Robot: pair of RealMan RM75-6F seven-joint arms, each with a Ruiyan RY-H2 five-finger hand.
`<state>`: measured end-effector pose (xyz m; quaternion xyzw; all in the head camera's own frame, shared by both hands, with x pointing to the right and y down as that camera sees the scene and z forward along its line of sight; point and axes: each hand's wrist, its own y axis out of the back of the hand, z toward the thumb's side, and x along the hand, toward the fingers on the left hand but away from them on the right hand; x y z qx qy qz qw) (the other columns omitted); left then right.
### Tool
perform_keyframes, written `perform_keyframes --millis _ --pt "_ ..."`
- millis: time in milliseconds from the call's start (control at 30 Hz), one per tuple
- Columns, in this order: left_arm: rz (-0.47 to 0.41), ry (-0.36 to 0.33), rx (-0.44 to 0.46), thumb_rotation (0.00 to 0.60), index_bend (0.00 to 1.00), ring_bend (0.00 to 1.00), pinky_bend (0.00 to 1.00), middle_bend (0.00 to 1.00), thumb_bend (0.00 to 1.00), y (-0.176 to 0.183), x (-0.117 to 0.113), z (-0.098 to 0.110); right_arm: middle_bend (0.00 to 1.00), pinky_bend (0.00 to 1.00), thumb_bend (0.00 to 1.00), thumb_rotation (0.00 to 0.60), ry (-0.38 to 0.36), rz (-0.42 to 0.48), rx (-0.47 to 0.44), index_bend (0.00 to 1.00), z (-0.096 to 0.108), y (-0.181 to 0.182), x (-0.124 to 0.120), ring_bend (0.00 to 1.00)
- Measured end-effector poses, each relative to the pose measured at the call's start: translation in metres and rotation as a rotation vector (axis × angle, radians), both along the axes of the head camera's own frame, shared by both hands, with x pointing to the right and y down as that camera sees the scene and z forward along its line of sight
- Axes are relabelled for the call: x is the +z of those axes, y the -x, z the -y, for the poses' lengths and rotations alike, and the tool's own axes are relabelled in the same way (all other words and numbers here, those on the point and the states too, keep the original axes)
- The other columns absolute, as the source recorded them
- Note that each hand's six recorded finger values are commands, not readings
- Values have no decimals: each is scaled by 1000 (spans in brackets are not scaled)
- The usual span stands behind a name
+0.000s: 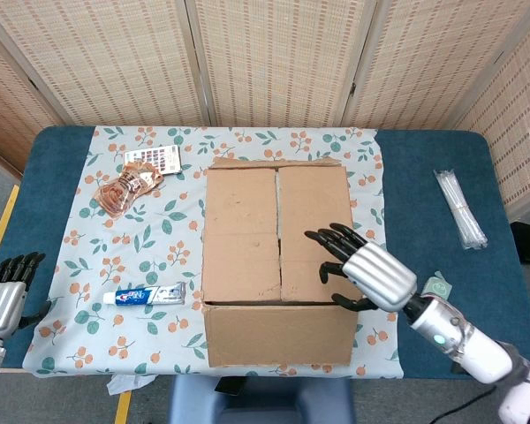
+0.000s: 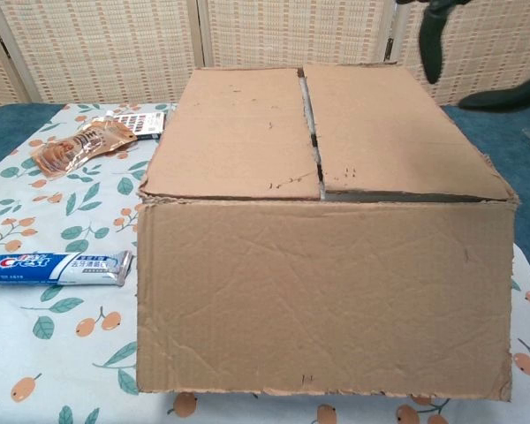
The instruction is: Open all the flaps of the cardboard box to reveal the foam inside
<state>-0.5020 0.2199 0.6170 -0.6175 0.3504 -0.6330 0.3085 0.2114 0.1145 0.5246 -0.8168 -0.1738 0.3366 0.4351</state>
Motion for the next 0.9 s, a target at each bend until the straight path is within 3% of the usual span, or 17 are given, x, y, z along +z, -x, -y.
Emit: perform_keyframes --millis 67,133,200,400,900 --pt "-4 0 -2 600 56 41 0 85 389 0 0 0 64 0 418 261 -74 -38 -35 583 8 14 8 1" --pt "-11 0 -6 600 56 41 0 85 389 1 -1 0 72 0 423 226 -154 -72 -75 602 19 31 17 2" --pt "-18 -2 -12 600 56 42 0 85 389 3 -2 0 72 0 423 221 -212 -101 -102 604 30 49 27 2" --pt "-34 -7 -23 600 56 41 0 84 389 6 -6 1 84 0 423 217 -266 -127 -126 671 48 79 41 0" --pt "-62 -18 -47 600 56 42 0 85 389 14 -11 3 102 0 423 206 -211 -130 -159 694 59 118 83 5"
